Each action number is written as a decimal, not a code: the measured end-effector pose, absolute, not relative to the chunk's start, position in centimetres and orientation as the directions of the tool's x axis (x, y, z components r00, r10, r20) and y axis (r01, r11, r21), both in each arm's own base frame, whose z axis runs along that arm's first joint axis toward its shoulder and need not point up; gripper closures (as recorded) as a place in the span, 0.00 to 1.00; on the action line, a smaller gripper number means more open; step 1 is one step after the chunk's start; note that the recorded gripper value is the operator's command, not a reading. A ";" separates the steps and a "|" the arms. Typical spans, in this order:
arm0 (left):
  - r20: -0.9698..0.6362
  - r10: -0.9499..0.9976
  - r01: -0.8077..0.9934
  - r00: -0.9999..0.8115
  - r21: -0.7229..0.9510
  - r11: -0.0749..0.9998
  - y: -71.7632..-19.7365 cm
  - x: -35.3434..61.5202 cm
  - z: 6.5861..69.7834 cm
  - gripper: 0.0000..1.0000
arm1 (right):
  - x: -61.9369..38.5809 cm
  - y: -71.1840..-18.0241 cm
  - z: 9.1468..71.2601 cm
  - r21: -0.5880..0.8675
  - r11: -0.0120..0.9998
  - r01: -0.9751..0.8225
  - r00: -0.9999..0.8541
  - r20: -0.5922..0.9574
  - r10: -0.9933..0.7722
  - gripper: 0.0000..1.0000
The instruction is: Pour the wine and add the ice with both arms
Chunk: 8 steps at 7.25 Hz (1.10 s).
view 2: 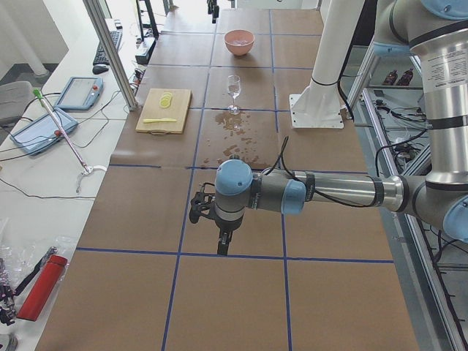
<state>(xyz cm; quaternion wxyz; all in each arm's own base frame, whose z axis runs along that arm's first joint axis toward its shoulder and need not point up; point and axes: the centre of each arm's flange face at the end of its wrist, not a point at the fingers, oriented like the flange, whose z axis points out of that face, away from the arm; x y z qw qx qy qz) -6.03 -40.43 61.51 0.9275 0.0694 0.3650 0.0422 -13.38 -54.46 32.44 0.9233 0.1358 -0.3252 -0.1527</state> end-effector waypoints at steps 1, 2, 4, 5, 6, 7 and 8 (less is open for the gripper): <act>-0.673 0.119 -0.027 0.730 0.146 0.989 -40.3 -6.0 61.6 0.00 | -8.1 -54.1 37.5 0.345 0.907 0.241 0.731 0.551 -0.404 0.00; -0.675 0.107 -0.026 0.731 0.129 0.991 -40.1 -6.1 61.5 0.00 | -3.5 -52.9 42.5 0.320 0.911 0.261 0.728 0.554 -0.403 0.00; -0.675 0.098 -0.021 0.731 0.121 0.992 -39.8 -6.3 61.3 0.00 | 2.4 -48.9 50.6 0.213 0.950 0.228 0.751 0.582 -0.311 0.00; -0.675 0.097 -0.021 0.731 0.120 0.993 -39.8 -6.3 61.3 0.00 | 3.8 -46.6 54.4 0.141 0.967 0.213 0.761 0.597 -0.255 0.00; -0.675 0.097 -0.021 0.731 0.120 0.993 -39.8 -6.3 61.4 0.00 | 4.9 -44.7 58.3 0.065 0.979 0.194 0.766 0.613 -0.193 0.00; -0.676 0.097 -0.021 0.731 0.120 0.993 -39.8 -6.3 61.4 0.00 | 5.9 -43.1 62.2 -0.002 0.986 0.169 0.764 0.632 -0.129 0.00; -0.676 0.098 -0.021 0.730 0.121 0.992 -39.8 -6.3 61.5 0.00 | 6.9 -42.0 65.2 -0.051 0.988 0.145 0.761 0.644 -0.078 0.00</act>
